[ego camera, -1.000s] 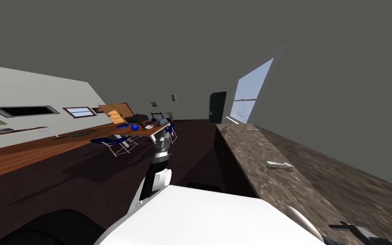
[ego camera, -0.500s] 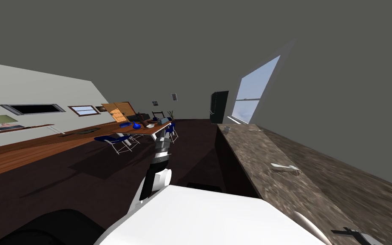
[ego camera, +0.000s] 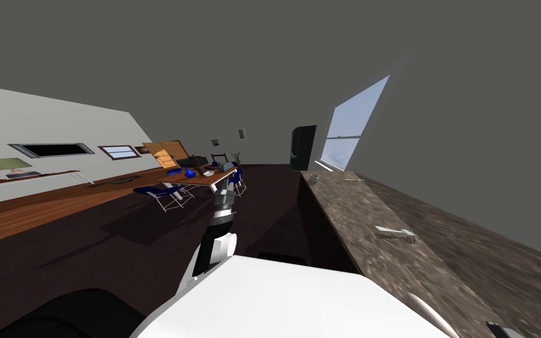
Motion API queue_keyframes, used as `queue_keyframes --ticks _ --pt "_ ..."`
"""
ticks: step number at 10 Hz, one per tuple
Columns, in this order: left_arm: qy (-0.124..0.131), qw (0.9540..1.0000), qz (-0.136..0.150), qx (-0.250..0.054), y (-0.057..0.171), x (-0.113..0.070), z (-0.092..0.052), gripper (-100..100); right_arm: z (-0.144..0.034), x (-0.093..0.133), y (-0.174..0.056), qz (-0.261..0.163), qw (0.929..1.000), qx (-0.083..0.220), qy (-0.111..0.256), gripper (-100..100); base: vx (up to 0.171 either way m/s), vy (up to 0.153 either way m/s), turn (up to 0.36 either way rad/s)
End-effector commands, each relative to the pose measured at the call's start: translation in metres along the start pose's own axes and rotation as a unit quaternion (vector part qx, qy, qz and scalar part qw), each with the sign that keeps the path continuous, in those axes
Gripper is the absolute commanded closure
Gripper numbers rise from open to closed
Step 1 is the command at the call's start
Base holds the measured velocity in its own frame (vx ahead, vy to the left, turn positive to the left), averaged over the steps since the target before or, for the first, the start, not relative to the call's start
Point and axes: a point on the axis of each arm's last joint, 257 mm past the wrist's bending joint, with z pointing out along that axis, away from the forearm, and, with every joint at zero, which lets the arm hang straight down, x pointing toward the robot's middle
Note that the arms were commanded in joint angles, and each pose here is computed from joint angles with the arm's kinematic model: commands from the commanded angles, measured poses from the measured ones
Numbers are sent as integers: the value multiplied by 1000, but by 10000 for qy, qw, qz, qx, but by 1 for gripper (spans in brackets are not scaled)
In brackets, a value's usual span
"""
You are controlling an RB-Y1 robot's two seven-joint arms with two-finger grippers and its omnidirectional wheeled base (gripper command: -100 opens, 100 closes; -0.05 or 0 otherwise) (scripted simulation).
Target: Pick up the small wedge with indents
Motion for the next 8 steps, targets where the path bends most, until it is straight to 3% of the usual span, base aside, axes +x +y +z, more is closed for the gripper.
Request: queue_keyframes --ticks 1,2,3,4,7,8 --pt "0 10000 0 0 0 0 0 0 0 0 0 0 10000 0 0 100 0 0 0" --pt "0 10000 0 0 0 0 0 0 0 0 0 0 10000 0 0 100 0 0 0" --pt "0 10000 0 0 0 0 0 0 0 0 0 0 10000 0 0 0 0 0 0" --pt "0 10000 0 0 0 0 0 0 -9 -1 -8 -62 10000 -33 -10 100 8 -7 -116" --pt "0 10000 0 0 0 0 0 0 -15 -2 -14 -94 9999 -60 -13 100 12 -10 -55" --pt "0 10000 0 0 0 0 0 0 -16 -2 -15 -95 9999 -61 -17 0 0 0 0"
